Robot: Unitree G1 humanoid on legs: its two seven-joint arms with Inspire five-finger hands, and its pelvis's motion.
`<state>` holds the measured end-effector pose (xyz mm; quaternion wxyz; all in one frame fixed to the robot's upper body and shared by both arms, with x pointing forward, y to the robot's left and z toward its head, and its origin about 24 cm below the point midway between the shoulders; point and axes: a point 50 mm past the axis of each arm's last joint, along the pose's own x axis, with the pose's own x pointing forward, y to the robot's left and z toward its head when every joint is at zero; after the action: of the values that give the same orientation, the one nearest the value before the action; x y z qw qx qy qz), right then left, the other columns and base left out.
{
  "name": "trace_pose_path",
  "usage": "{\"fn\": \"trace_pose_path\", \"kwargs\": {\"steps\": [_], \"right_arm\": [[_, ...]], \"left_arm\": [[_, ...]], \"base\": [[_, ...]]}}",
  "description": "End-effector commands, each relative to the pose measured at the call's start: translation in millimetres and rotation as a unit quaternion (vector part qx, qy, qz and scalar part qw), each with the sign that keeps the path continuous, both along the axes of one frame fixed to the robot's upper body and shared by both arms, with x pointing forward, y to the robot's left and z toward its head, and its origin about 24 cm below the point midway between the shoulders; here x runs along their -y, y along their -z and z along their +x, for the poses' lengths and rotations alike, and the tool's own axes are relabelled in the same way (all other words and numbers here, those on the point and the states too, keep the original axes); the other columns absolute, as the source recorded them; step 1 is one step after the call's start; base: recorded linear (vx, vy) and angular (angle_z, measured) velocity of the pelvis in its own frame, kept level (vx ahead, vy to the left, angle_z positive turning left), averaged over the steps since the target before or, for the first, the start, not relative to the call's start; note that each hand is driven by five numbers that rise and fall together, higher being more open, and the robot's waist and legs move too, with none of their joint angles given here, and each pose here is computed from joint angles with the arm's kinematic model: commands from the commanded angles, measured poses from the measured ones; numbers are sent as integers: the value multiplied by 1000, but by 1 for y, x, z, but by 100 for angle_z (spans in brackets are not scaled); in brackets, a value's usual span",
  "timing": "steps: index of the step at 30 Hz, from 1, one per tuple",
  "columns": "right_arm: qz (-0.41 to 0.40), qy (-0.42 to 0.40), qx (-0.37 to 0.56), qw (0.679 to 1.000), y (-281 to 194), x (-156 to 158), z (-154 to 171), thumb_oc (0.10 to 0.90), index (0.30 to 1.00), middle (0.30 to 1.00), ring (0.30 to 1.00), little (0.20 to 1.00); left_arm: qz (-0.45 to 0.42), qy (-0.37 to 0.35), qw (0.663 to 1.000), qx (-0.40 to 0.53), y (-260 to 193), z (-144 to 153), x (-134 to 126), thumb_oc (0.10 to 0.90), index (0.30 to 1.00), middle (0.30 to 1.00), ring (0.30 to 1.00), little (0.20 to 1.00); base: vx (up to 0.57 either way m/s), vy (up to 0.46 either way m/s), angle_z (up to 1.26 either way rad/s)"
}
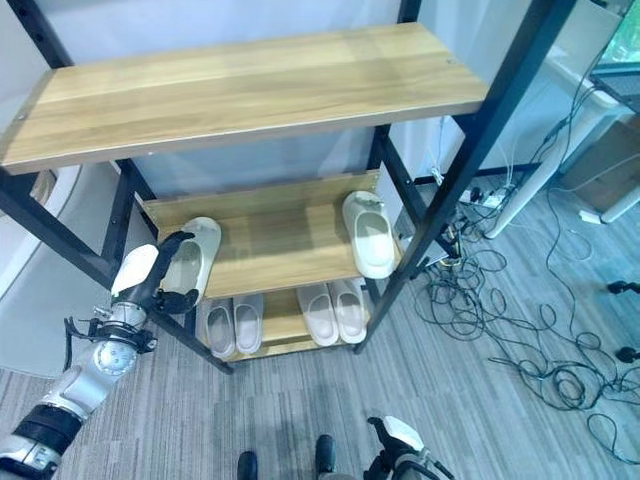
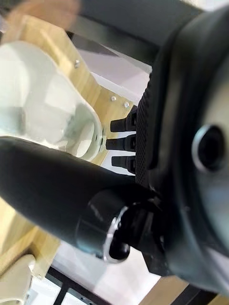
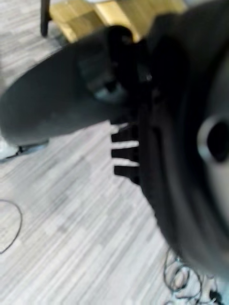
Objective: Arrange the slippers neatly on the shoe rack.
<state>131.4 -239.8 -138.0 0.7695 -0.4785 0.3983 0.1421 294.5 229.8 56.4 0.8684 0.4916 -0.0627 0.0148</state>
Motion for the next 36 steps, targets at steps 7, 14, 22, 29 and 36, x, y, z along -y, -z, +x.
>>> {"fn": "trace_pose_path", "kwargs": {"steps": [7,14,22,29,36], "right_arm": [[-3,-21,34,999,-9,3,16,800,900,900,900,900],[-4,-16,44,999,-13,6,22,800,900,900,900,900],[0,-13,42,999,-12,4,22,800,900,900,900,900],[3,-15,43,999,-12,1,23,800,900,900,900,900],[5,-16,47,999,-12,-2,25,800,900,900,900,900]], "left_arm": [[81,-83,983,145,-79,34,-41,800,900,900,900,900],[113,-93,979,142,-93,49,-44,656,684,684,684,684],[104,-79,981,146,-100,51,-40,400,300,300,300,300],[78,-58,983,155,-100,49,-31,400,300,300,300,300],[26,-11,986,166,-95,44,-4,400,300,300,300,300]], "base": [[-10,-1,0],[-24,-3,1],[-5,-1,-7],[3,-1,-4],[0,0,0]]}}
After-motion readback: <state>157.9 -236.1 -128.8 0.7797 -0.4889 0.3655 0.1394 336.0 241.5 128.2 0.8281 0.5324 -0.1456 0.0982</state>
